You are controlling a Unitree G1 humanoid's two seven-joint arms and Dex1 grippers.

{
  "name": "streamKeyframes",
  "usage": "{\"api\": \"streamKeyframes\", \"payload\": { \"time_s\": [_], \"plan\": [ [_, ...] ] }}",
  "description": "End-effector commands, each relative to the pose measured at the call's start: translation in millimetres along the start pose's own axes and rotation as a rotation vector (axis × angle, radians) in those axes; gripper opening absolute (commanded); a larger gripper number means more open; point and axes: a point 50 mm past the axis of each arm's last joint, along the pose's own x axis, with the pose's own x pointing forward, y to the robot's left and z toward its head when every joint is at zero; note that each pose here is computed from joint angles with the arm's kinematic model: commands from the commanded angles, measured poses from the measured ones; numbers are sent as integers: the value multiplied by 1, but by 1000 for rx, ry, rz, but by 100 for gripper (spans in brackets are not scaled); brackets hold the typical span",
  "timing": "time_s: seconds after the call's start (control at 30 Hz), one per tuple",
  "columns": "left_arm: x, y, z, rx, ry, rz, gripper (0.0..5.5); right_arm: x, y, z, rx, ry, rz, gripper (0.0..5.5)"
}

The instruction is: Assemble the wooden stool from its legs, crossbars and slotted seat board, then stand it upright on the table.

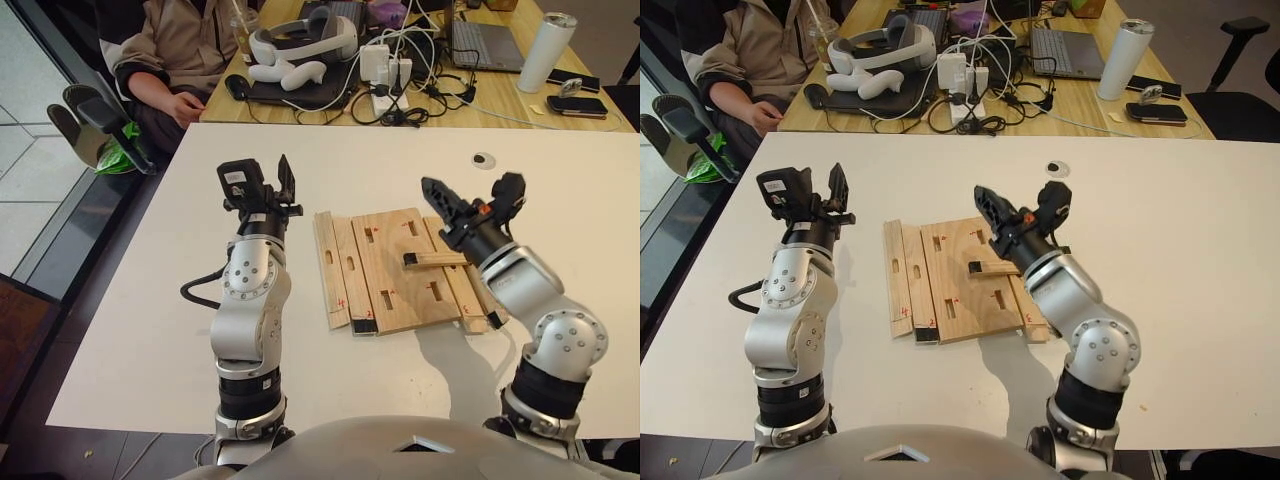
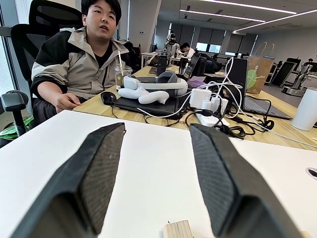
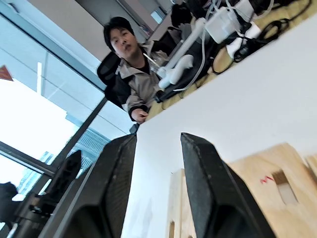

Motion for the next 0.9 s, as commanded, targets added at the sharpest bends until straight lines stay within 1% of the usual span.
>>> {"api": "streamKeyframes", "payload": {
  "time_s": [0.03,0.1,0.2,0.27,0.33,0.47,0.6,0.67,0.9],
  "plan": [
    [0,-2,-3,-28,20,29,243,9,-34,54,-207,-57,-169,166],
    [-1,-2,-6,-29,31,43,243,12,-51,65,-338,4,-274,166],
    [-3,-4,-8,-36,36,52,243,15,-70,64,-494,133,-387,166],
    [-4,-7,-10,-44,40,51,243,19,-77,57,-526,238,-394,166],
    [-4,-11,-11,-53,35,47,243,22,-80,53,-481,283,-321,166],
    [-4,-14,-10,-67,23,54,243,25,-91,61,-484,288,-325,166],
    [-4,-15,-11,-66,21,51,243,27,-96,66,-473,292,-326,222],
    [-3,-15,-10,-65,18,52,243,30,-95,65,-479,305,-327,260],
    [-3,-15,-9,-55,21,52,243,40,-88,58,-460,321,-322,260]
  ]
}}
